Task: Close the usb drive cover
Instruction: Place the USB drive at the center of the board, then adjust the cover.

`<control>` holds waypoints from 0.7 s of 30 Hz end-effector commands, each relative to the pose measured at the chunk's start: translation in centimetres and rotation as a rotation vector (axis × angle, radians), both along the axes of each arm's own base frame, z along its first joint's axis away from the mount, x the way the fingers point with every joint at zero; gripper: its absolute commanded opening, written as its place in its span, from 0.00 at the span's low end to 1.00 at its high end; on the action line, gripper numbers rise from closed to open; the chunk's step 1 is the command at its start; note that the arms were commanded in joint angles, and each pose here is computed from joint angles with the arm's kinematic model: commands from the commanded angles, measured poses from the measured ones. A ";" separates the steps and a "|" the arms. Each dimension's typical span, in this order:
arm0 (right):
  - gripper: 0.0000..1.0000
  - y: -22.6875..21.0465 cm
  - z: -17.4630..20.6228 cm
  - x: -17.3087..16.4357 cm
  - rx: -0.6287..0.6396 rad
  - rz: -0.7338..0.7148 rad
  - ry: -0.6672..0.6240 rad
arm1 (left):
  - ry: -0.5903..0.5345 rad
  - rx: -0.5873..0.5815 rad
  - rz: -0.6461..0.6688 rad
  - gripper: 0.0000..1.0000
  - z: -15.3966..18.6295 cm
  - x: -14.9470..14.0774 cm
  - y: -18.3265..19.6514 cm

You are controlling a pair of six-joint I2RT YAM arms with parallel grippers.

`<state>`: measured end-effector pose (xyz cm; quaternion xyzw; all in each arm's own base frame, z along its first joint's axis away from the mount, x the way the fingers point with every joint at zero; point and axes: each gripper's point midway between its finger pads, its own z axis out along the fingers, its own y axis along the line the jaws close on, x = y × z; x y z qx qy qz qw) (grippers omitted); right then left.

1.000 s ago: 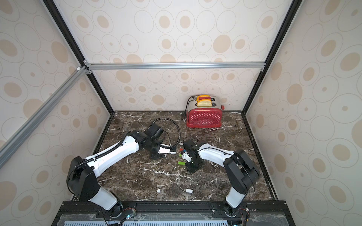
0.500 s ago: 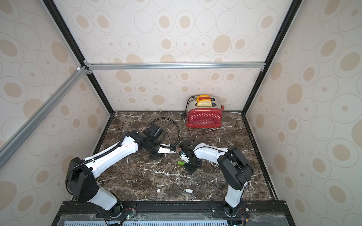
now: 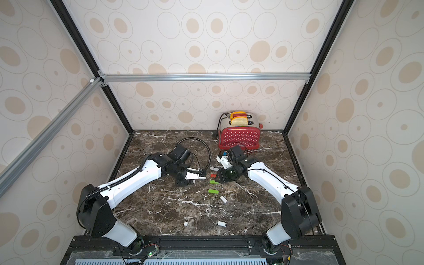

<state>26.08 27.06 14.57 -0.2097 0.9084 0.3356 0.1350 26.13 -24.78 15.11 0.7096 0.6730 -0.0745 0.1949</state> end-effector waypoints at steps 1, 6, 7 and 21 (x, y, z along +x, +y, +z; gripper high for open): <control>0.37 4.0 3.4 0.5 0.293 -0.051 0.115 | -0.031 -0.057 0.029 0.15 2.1 1.0 -1.1; 0.33 5.8 5.3 1.5 0.413 -0.063 0.135 | -0.025 -0.108 0.077 0.15 3.3 1.9 -2.2; 0.33 6.1 5.6 1.5 0.420 -0.050 0.132 | -0.023 -0.120 0.084 0.15 3.6 2.0 -2.5; 0.30 8.2 5.1 0.1 0.413 0.022 0.155 | -0.019 -0.157 0.108 0.15 4.7 2.7 -3.3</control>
